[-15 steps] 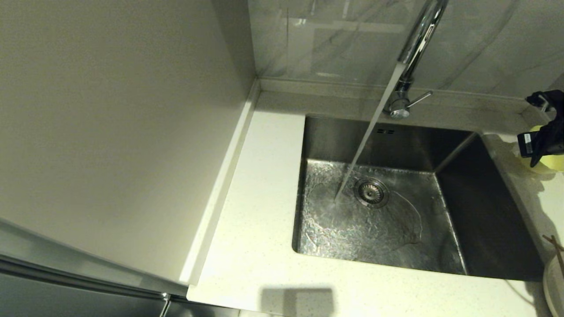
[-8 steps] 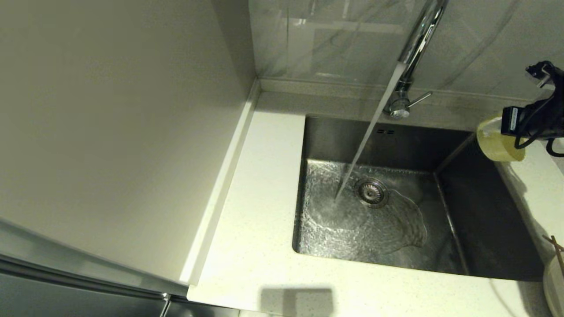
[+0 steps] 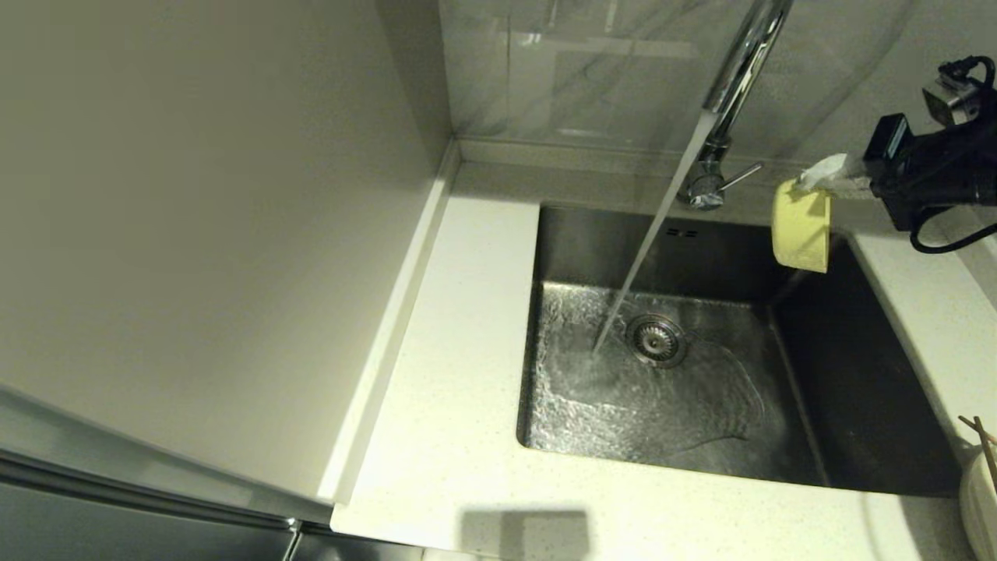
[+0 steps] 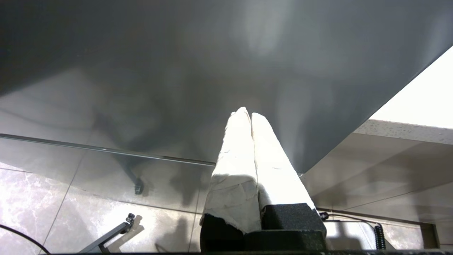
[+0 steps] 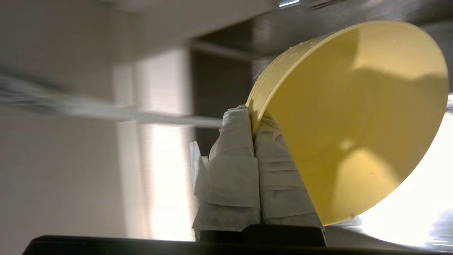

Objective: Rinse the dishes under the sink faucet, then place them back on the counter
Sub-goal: Rinse the bowl

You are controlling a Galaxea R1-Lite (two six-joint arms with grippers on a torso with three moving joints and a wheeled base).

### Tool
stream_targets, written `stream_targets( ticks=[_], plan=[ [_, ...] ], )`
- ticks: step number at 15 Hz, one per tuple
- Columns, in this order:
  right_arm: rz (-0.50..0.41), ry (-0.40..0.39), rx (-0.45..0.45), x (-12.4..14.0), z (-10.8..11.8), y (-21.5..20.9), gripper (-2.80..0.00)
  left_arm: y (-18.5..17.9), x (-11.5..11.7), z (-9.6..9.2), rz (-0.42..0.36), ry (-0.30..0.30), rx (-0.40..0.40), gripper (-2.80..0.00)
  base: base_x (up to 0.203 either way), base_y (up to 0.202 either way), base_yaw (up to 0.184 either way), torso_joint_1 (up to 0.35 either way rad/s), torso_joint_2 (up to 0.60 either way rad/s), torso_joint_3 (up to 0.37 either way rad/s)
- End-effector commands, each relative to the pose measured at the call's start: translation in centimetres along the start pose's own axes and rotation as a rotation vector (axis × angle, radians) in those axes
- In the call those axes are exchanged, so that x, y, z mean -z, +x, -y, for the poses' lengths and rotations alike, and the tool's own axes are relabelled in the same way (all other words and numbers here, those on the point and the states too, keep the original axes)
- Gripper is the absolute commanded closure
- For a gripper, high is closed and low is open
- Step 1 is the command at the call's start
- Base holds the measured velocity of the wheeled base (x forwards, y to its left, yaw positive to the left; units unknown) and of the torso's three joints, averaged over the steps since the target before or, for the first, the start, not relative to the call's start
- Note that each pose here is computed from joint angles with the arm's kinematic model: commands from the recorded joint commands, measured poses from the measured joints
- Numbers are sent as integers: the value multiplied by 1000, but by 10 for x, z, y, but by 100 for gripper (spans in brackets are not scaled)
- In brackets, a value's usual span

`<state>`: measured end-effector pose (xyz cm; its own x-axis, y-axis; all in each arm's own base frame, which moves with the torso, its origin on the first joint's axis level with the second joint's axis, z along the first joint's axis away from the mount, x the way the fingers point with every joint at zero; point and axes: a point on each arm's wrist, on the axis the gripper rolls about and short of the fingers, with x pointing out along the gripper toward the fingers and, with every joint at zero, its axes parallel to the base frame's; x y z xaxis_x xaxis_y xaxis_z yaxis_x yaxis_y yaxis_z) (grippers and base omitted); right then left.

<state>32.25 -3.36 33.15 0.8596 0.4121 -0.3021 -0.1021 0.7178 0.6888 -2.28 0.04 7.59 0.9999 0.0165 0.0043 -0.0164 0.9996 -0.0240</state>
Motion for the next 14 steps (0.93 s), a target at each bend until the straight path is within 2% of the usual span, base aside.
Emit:
stream_targets(
  ticks=[1,7,14],
  plan=[
    [-6,76,-65,-1,-13,-11,0,0,0,0,2,-1,0,0,0,0,0,0,0,0],
    [-61,124,-141,7,-34,-6,0,0,0,0,2,-1,0,0,0,0,0,0,0,0],
    [-126,86,-221,26,-56,12,0,0,0,0,2,-1,0,0,0,0,0,0,0,0]
  ],
)
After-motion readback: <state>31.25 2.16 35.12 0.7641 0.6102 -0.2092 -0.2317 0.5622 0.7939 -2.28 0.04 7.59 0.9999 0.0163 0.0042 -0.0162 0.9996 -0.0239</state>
